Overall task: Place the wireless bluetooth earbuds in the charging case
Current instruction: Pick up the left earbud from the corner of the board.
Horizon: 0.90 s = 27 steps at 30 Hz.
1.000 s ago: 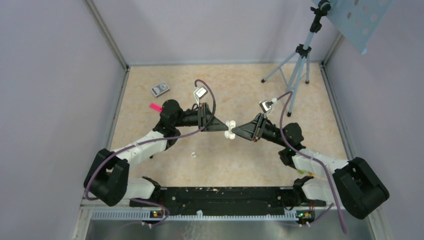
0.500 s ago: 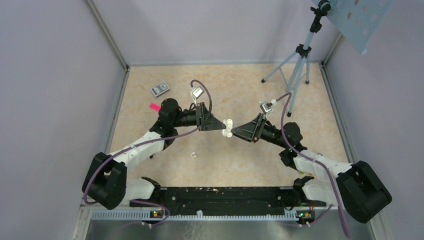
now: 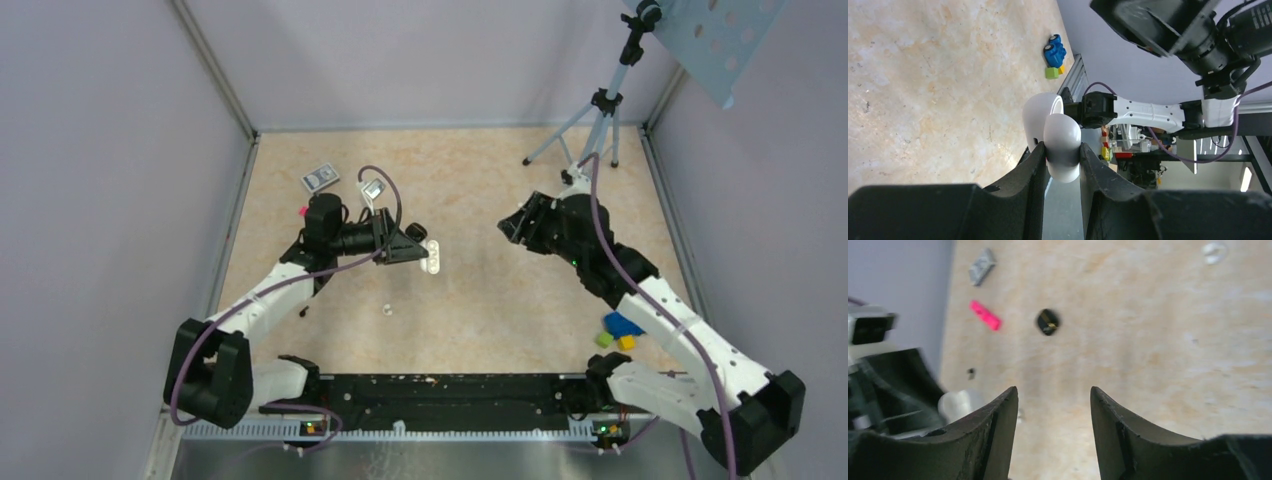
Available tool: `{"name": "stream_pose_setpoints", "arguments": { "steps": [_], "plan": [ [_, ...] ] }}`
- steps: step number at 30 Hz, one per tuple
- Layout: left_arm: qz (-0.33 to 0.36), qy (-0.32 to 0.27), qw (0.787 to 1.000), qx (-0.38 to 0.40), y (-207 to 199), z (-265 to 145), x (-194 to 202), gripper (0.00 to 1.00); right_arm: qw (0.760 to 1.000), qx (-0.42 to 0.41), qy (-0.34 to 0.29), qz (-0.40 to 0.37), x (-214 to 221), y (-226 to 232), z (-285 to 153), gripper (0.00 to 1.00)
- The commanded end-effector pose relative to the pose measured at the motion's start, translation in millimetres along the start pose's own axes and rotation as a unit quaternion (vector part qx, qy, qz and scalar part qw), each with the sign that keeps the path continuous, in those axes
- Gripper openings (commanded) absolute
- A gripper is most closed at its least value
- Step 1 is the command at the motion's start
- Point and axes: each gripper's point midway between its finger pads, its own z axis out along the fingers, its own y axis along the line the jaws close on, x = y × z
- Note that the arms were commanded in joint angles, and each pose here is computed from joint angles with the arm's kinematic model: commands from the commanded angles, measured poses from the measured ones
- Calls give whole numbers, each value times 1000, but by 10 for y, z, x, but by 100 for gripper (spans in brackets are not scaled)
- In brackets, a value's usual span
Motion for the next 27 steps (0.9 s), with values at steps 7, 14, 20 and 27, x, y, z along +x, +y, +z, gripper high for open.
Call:
{"name": "stream_pose_setpoints", "arguments": {
  "steps": [7,14,20,27],
  "plan": [
    [41,-1,999,-10,-27,-68,38,0,953,267,26,-139,-90,-1016,447,35],
    [33,-10,999,-24,69,-181,77,0,931,326,33,-161,-268,-1413,804,29],
    [23,-26,999,-41,131,-310,1,0,922,336,60,-184,-391,-1517,1095,25],
    [21,-27,998,-61,174,-486,5,0,928,318,70,-181,-309,-1523,1303,25]
  ]
}}
